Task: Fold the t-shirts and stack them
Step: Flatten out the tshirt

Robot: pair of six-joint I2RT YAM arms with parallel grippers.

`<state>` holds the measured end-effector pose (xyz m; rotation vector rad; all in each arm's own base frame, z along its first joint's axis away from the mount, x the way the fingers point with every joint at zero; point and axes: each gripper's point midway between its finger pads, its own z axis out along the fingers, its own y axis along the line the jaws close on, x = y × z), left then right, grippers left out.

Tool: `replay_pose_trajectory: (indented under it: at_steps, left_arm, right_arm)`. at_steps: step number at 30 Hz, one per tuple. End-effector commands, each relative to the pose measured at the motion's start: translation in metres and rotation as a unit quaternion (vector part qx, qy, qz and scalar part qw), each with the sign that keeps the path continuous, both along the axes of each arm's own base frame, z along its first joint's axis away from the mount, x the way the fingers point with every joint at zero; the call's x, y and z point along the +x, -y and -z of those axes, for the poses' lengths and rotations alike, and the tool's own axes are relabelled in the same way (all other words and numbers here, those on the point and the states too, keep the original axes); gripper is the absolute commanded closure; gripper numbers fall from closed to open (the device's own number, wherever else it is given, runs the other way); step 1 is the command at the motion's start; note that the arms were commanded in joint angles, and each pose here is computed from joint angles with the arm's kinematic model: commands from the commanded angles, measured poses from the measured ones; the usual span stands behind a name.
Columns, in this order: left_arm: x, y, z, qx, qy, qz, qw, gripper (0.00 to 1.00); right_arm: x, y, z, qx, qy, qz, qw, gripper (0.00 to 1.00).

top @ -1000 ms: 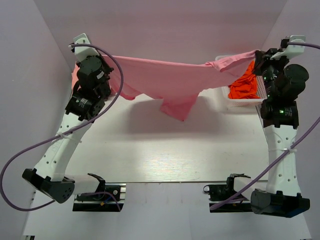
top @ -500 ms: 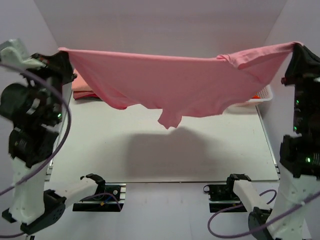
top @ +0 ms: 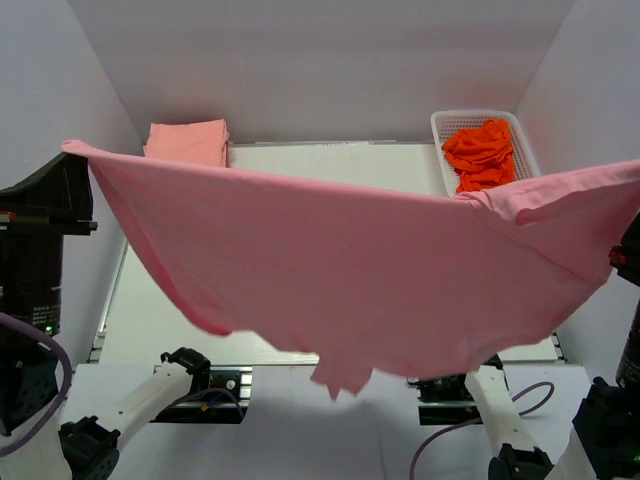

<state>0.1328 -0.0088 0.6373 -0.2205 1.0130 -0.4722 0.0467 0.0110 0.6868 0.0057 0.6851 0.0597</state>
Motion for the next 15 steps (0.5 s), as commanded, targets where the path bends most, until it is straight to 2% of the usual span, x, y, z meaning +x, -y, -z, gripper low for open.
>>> replay_pose_trajectory:
  at_steps: [1, 5, 6, 9, 10, 12, 13, 15]
  left_arm:
    - [0.021, 0.009, 0.020, 0.002, -0.040, 0.000, 0.999, 1.00]
    - [0.052, 0.016, 0.064, -0.011, -0.095, -0.014, 0.995, 1.00]
    - [0.058, 0.012, 0.072, -0.020, -0.108, -0.031, 0.993, 1.00]
    - [0.092, 0.017, 0.118, -0.019, -0.173, -0.062, 0.983, 1.00]
    - [0.105, 0.021, 0.145, -0.011, -0.203, -0.070, 0.977, 1.00]
    - [0.132, 0.029, 0.183, -0.007, -0.250, -0.089, 0.964, 1.00]
    - [0.146, 0.033, 0.213, 0.002, -0.284, -0.100, 0.954, 1.00]
    - [0.167, 0.041, 0.250, 0.007, -0.329, -0.114, 0.938, 1.00]
  right_arm:
    - [0.041, 0.009, 0.020, 0.030, -0.057, 0.005, 0.998, 1.00]
    - [0.084, 0.008, 0.048, 0.036, -0.104, -0.009, 0.994, 1.00]
    - [0.113, 0.006, 0.072, 0.033, -0.134, -0.018, 0.990, 1.00]
    - [0.151, -0.004, 0.112, 0.031, -0.182, -0.053, 0.981, 1.00]
    - [0.177, -0.010, 0.145, 0.025, -0.218, -0.071, 0.973, 1.00]
    - [0.199, -0.016, 0.173, 0.034, -0.250, -0.094, 0.963, 1.00]
    - [0.224, -0.020, 0.213, 0.034, -0.287, -0.110, 0.951, 1.00]
    - [0.254, -0.022, 0.247, 0.058, -0.325, -0.127, 0.935, 1.00]
